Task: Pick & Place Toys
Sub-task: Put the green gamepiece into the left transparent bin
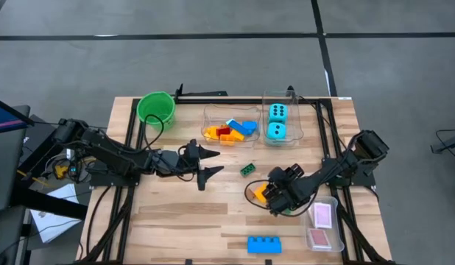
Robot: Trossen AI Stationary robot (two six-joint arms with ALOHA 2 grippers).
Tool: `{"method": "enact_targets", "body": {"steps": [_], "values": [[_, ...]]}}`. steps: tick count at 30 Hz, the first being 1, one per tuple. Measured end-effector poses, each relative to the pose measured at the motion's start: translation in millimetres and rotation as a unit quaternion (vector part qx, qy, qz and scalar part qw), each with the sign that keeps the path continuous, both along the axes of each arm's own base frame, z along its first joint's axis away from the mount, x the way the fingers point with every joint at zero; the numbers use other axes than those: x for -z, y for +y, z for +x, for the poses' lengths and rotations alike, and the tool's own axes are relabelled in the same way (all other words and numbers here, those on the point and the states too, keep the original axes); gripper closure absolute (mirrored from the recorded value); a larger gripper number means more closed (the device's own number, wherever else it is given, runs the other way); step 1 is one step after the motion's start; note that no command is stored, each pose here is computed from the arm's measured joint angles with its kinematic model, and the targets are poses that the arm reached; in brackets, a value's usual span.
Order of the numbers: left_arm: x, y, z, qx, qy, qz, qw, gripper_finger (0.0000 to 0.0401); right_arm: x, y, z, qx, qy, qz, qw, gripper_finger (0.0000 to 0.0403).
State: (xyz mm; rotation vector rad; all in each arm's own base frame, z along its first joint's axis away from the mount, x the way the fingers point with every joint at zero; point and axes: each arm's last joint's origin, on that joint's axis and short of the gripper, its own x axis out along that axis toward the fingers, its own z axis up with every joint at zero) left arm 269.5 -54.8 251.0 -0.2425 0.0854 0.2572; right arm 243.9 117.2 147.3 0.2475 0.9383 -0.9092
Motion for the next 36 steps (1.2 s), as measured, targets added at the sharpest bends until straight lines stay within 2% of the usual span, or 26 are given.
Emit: {"method": "enact_targets", "body": {"steps": [9,14,22,36], "values": [[0,0,0,0.0,0.0,-0.002,1.0,0.0131,14,-6,-3,0.016,0.003,0.041,0.999,0.014],[0,0,0,0.0,0.0,-0.002,1.0,0.0131,24,-15,-11,0.039,0.014,0.04,0.998,0.014],[0,0,0,0.0,0.0,-0.002,1.0,0.0131,26,-18,-12,0.041,0.021,0.041,0.998,0.014],[0,0,0,0.0,0.0,-0.002,1.0,0.0131,26,-14,-13,0.034,0.042,0.073,0.996,0.0141]]}}
